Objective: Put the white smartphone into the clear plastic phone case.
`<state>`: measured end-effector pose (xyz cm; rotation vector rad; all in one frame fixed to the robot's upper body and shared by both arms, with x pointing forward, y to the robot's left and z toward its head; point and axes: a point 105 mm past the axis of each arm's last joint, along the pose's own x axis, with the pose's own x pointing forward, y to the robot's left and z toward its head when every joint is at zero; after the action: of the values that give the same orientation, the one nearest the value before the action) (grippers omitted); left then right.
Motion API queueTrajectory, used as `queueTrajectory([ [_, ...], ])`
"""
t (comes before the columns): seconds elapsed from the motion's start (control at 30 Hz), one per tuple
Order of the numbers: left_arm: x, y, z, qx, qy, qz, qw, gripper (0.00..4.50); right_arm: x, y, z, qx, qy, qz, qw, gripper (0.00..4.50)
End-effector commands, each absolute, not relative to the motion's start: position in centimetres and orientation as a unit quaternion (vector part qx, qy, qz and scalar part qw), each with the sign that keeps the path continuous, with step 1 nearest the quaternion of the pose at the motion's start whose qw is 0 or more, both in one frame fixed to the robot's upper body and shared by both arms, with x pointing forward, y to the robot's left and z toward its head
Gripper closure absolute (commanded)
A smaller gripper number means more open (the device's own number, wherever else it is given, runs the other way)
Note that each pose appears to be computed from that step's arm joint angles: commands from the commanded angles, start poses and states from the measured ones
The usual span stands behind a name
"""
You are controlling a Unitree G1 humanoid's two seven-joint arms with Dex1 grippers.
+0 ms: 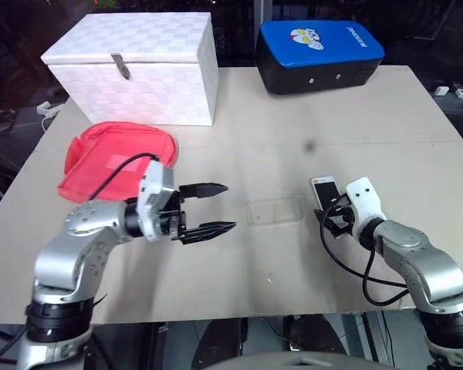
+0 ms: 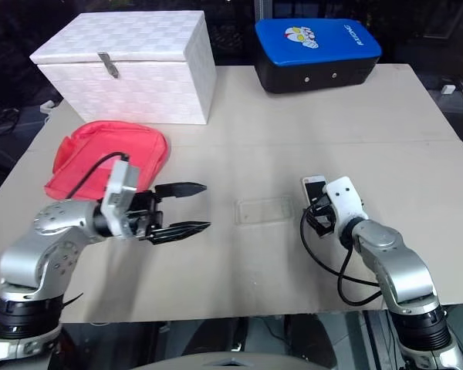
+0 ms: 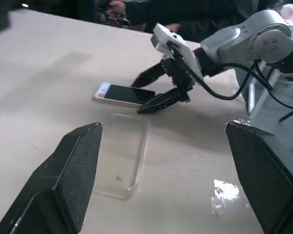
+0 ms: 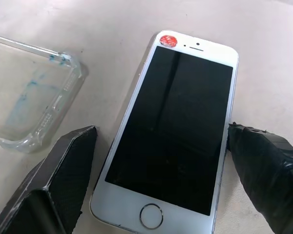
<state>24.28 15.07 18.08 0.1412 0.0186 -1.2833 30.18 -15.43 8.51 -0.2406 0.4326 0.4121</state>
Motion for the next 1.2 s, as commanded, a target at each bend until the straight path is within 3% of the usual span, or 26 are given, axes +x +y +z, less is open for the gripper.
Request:
queueTrajectory([
  [0.03,23.5,15.5,19.0,0.075,-0.013,-0.592,0.802,0.32,29.6,-17.4,6.3,-0.127,0.274,0.184,0.936,1.19],
  [0.1,23.5,15.6,18.7,0.072,-0.018,-0.584,0.809,0.32,29.8,-17.8,6.5,-0.141,0.269,0.188,0.934,1.76],
  [0.17,23.6,15.8,18.3,0.070,-0.019,-0.572,0.817,0.32,30.0,-18.0,7.1,-0.157,0.253,0.198,0.934,1.76],
  [0.3,24.2,16.9,17.5,0.066,-0.014,-0.538,0.841,0.32,30.7,-17.0,11.5,-0.203,0.151,0.293,0.922,1.76],
  [0.4,24.1,17.9,16.8,0.067,0.000,-0.530,0.846,0.32,30.2,-13.8,15.9,-0.221,0.083,0.418,0.877,1.76],
  [0.47,23.9,18.2,16.3,0.073,0.008,-0.529,0.845,0.32,30.0,-12.4,16.9,-0.249,0.073,0.468,0.845,1.76],
  [0.63,24.1,19.0,15.7,0.075,0.014,-0.517,0.852,0.32,30.0,-9.7,15.2,-0.350,0.087,0.554,0.751,1.76],
  [0.8,24.0,19.4,15.5,0.081,0.016,-0.511,0.856,0.32,31.2,-9.4,13.2,-0.432,0.096,0.568,0.694,1.76],
  [1.2,23.3,19.3,14.9,0.084,0.018,-0.502,0.860,0.32,30.1,-7.7,12.2,-0.477,0.105,0.622,0.612,1.76],
])
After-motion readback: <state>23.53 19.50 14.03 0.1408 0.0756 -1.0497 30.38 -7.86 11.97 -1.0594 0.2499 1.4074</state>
